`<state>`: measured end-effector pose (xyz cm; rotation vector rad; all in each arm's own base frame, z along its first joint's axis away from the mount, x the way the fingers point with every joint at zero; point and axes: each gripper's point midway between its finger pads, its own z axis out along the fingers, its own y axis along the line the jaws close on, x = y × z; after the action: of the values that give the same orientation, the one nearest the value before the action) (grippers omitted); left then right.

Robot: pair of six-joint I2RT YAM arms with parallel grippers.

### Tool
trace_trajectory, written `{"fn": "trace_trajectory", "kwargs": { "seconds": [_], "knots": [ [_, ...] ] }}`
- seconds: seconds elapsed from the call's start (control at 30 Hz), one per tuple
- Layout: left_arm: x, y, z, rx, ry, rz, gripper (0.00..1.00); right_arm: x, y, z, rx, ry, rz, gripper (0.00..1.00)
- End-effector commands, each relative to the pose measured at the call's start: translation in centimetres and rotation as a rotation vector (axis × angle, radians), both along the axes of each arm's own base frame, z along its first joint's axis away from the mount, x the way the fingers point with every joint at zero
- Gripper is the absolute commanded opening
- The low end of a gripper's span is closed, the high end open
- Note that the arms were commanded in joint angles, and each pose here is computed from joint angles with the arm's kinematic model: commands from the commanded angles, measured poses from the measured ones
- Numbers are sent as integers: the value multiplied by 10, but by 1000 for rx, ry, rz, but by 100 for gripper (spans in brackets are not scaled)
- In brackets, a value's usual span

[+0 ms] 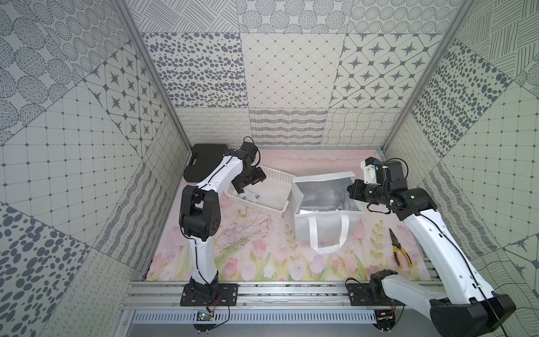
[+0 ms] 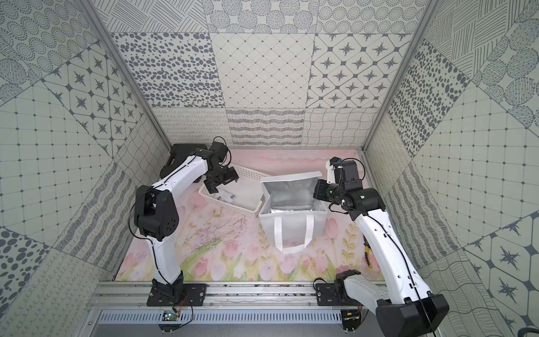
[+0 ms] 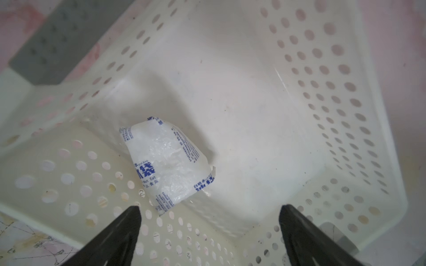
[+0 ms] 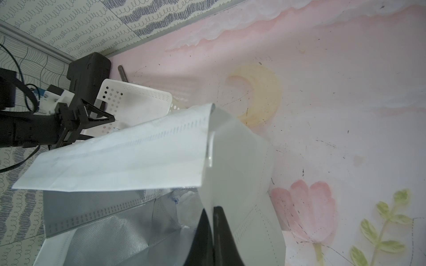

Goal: Place the ice pack in the delivery bag
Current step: Pick up the ice pack from the bin.

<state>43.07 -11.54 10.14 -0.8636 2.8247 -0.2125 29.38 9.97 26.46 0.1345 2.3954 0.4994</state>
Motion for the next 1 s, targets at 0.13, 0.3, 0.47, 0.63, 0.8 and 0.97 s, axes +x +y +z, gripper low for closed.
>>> {"fn": "trace_trajectory", "kwargs": {
  "seconds": [0.13,0.3,0.47,0.63,0.8,0.97],
  "knots": [
    [8,28,-46,114,79,211,100,3,2,5,24,-40,-9,0],
    [21,7,-64,45,75,160,99,3,2,6,24,-42,-11,0],
    [49,-43,-51,-45,-71,-32,98,4,2,4,25,-34,-13,0],
    [52,-59,-25,-23,-139,-124,98,3,2,4,25,-35,-14,0],
    [36,-49,-13,8,-131,-144,98,3,2,1,24,-29,-14,0],
    [19,-41,-21,78,-84,-306,97,4,2,1,25,-30,-11,0]
  ]
}}
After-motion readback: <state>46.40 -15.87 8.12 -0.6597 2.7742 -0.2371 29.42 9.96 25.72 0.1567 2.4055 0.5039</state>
